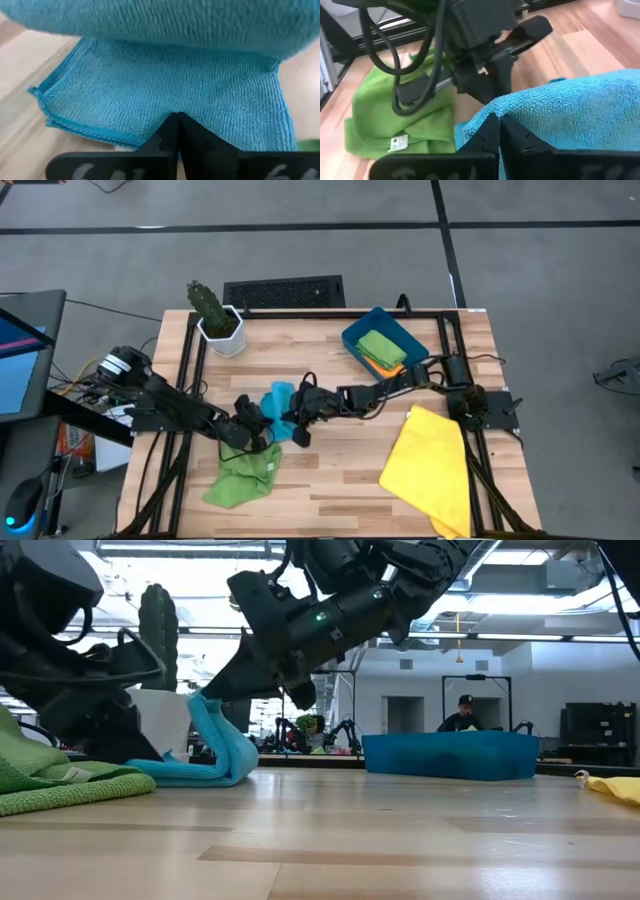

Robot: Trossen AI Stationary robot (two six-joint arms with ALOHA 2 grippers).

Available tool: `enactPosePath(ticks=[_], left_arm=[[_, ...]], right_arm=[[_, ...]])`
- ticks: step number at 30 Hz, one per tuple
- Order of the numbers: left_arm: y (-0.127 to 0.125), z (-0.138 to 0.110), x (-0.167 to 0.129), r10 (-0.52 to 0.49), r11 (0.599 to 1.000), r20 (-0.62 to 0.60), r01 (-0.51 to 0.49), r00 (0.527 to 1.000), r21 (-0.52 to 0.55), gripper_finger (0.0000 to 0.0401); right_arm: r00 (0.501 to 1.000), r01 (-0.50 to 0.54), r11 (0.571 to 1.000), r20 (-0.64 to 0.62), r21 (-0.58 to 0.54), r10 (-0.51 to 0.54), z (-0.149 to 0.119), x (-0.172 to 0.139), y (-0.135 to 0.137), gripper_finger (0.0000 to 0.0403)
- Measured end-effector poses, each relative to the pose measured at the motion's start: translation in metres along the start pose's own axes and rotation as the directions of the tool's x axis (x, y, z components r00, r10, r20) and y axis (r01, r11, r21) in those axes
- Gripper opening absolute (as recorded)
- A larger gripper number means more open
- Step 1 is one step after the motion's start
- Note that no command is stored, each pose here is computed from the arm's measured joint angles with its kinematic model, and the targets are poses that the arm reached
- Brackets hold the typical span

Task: Fold microfiber towels
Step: Fold the blue microfiber towel

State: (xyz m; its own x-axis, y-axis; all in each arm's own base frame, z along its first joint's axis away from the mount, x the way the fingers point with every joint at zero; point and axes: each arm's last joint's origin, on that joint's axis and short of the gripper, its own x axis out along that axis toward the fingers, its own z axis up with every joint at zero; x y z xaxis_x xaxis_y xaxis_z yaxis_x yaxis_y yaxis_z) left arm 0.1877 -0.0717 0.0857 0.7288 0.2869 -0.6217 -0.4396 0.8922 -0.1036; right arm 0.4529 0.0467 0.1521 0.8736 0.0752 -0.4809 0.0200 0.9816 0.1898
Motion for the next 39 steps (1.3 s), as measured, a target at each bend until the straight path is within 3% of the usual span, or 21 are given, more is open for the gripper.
enactPosePath(ticks=[5, 30, 39], left_arm=[[-0.002, 0.0, 0.008, -0.01, 1.0, 0.028, 0.01, 1.0, 0.001, 0.0], [0.002, 0.009, 0.013, -0.011, 1.0, 0.078, 0.012, 0.997, -0.017, 0.0], [-0.001, 0.016, 0.014, -0.032, 0.999, 0.11, 0.035, 0.993, -0.028, 0.0]], right_arm=[[0.998, -0.054, 0.998, -0.013, -0.008, 0.054, -0.002, 0.001, 0.001, 0.0021], [0.995, -0.1, 0.994, -0.023, -0.046, 0.099, -0.003, 0.001, 0.008, 0.0033], [0.999, -0.036, 0.999, -0.012, -0.026, 0.035, -0.001, 0.002, -0.005, 0.0101]])
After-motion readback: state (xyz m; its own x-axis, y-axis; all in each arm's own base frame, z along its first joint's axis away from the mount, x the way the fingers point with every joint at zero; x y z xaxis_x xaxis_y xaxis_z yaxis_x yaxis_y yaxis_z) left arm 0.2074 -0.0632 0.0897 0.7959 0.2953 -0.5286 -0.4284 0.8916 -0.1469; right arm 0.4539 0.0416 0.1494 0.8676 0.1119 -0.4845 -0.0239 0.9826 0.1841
